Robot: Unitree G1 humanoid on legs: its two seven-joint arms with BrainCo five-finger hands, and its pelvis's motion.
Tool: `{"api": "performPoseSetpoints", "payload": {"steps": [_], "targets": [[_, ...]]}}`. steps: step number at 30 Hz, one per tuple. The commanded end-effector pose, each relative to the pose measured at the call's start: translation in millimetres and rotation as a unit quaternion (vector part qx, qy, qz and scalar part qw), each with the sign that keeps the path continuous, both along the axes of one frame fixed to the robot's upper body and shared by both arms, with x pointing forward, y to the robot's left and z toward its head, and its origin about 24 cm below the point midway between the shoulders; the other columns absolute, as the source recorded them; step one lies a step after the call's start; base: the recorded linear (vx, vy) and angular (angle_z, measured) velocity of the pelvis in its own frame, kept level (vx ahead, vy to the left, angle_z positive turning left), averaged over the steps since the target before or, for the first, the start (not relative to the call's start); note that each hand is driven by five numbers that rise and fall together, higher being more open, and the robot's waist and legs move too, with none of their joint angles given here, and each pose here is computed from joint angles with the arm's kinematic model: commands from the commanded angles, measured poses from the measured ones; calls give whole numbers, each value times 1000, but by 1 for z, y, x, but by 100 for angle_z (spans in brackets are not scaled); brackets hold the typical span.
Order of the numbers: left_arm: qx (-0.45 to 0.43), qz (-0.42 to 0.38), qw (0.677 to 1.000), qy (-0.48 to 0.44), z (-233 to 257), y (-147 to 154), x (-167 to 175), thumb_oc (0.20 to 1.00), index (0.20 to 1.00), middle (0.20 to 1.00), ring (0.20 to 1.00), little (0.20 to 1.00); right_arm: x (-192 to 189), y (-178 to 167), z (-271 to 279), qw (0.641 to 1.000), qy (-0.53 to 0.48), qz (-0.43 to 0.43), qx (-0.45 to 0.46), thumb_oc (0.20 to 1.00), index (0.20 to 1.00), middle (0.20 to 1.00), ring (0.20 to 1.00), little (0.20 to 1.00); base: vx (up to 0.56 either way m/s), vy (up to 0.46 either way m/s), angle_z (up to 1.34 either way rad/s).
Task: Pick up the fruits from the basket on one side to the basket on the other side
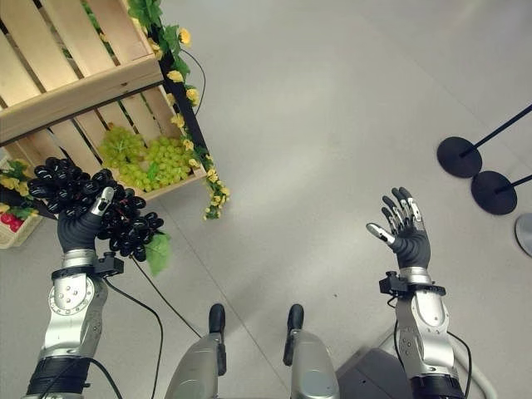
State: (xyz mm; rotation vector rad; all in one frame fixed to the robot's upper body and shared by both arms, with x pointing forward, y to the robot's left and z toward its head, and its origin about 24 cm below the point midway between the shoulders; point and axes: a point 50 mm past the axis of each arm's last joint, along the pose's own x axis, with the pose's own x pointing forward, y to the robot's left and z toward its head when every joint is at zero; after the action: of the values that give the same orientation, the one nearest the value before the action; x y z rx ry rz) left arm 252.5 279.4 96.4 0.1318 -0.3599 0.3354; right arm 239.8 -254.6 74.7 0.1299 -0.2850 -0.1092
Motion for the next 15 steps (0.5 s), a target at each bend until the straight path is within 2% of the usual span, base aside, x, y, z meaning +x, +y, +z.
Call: {"api": "performPoseSetpoints", "payload": {"steps": [1,3,8,9,15], "targets": [[4,40,997,-60,22,14,5,200,200,200,200,200,0,4,31,997,-81,-1,-20,1000,1000,1000,1000,1000,-39,36,0],[-11,87,995,-38,15,30,10,200,200,200,200,200,0,7,29,997,-81,0,-8,1000,1000,1000,1000,1000,-43,52,-2],[1,128,991,-45,27,47,18,200,200,200,200,200,2,12,29,996,-84,9,-5,1000,1000,1000,1000,1000,-7,9,0],[49,167,984,-49,51,66,26,200,200,200,200,200,3,19,30,996,-84,29,-9,1000,1000,1000,1000,1000,0,0,0],[62,198,974,-92,99,81,45,200,200,200,200,200,8,37,32,993,-88,74,-9,1000,1000,1000,1000,1000,-6,9,-2]]}}
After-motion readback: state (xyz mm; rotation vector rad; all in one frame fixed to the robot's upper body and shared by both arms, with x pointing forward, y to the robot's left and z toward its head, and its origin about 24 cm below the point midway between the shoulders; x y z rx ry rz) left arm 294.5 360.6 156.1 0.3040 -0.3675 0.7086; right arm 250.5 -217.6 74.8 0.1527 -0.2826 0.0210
